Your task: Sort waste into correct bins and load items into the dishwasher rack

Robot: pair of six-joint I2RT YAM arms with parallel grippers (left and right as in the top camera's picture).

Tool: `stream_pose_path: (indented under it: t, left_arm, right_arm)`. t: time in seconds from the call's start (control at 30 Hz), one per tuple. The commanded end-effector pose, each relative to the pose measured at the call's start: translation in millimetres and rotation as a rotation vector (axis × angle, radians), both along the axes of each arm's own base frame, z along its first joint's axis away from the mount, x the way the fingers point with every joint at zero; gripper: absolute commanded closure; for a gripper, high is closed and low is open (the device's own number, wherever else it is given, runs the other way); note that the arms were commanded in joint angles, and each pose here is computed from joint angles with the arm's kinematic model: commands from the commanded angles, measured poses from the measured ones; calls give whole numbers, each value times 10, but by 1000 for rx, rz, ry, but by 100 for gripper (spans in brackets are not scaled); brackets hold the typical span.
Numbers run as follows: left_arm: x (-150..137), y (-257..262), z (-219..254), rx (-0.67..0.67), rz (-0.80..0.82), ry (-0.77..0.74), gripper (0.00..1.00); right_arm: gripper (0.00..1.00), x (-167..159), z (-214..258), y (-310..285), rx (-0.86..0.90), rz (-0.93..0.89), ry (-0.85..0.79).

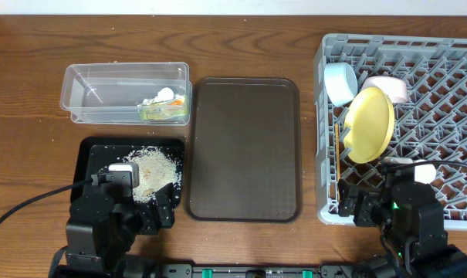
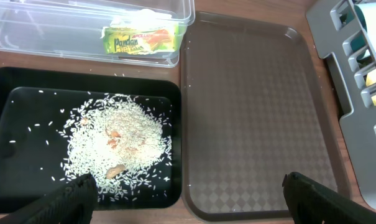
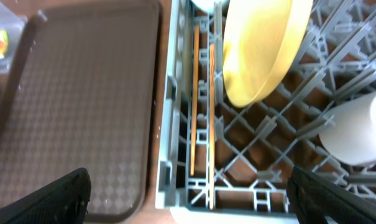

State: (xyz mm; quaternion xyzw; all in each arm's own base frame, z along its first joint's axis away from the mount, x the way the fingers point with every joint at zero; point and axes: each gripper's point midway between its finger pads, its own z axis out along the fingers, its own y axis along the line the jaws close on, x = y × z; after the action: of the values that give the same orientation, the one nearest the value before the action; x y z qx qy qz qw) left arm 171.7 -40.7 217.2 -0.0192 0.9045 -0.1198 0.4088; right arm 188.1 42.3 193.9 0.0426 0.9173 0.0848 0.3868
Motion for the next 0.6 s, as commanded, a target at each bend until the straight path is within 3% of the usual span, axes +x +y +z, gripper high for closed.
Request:
stream_pose_path:
  t: [0.0,0.57]
  left_arm:
    - [-7,2,-34,5,-2,5,2]
    - [-7,2,-34,5,-2,5,1]
  right_arm:
    - [1,25,30,-110,-7,-46,-65]
    - [1,345,152,-238,-59,-21,-666]
